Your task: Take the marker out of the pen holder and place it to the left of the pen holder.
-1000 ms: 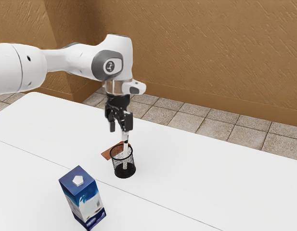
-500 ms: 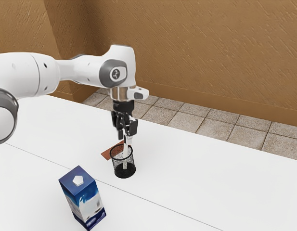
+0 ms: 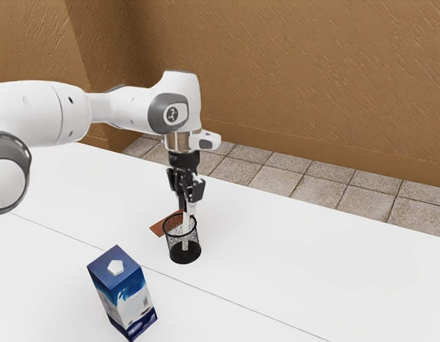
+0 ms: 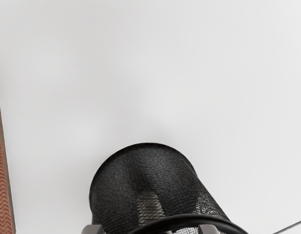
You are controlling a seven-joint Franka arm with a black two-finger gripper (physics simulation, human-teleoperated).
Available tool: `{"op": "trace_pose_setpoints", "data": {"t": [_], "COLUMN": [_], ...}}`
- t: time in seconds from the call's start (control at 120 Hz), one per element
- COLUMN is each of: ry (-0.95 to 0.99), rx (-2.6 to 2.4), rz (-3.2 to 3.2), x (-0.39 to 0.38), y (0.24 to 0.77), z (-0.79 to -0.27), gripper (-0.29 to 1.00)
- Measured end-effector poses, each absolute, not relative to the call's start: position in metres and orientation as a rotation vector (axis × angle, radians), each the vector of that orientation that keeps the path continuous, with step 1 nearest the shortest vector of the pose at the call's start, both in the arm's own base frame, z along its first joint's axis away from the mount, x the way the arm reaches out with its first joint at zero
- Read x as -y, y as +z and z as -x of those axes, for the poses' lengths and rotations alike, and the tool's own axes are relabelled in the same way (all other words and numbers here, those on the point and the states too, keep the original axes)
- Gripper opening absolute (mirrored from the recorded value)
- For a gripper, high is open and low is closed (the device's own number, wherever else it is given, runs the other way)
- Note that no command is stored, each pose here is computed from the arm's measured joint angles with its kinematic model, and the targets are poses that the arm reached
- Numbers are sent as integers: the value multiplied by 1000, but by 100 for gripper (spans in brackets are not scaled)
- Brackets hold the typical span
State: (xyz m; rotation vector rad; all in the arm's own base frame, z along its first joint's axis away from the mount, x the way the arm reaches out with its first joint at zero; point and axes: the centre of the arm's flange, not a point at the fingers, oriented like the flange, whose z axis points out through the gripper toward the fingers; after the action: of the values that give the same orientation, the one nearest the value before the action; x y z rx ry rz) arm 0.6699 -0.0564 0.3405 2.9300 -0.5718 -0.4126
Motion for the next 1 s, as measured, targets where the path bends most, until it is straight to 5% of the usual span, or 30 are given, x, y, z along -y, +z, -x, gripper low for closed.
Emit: {"op": "trace_pose_setpoints", "data": {"t": [0.6,1.0], "ry": [-390,-487], "rx": [563,604], "rz": [-2941,-2969], "x": [56,62], "y": [348,444], "z": [-671,-655], "gripper": [1,-4]}}
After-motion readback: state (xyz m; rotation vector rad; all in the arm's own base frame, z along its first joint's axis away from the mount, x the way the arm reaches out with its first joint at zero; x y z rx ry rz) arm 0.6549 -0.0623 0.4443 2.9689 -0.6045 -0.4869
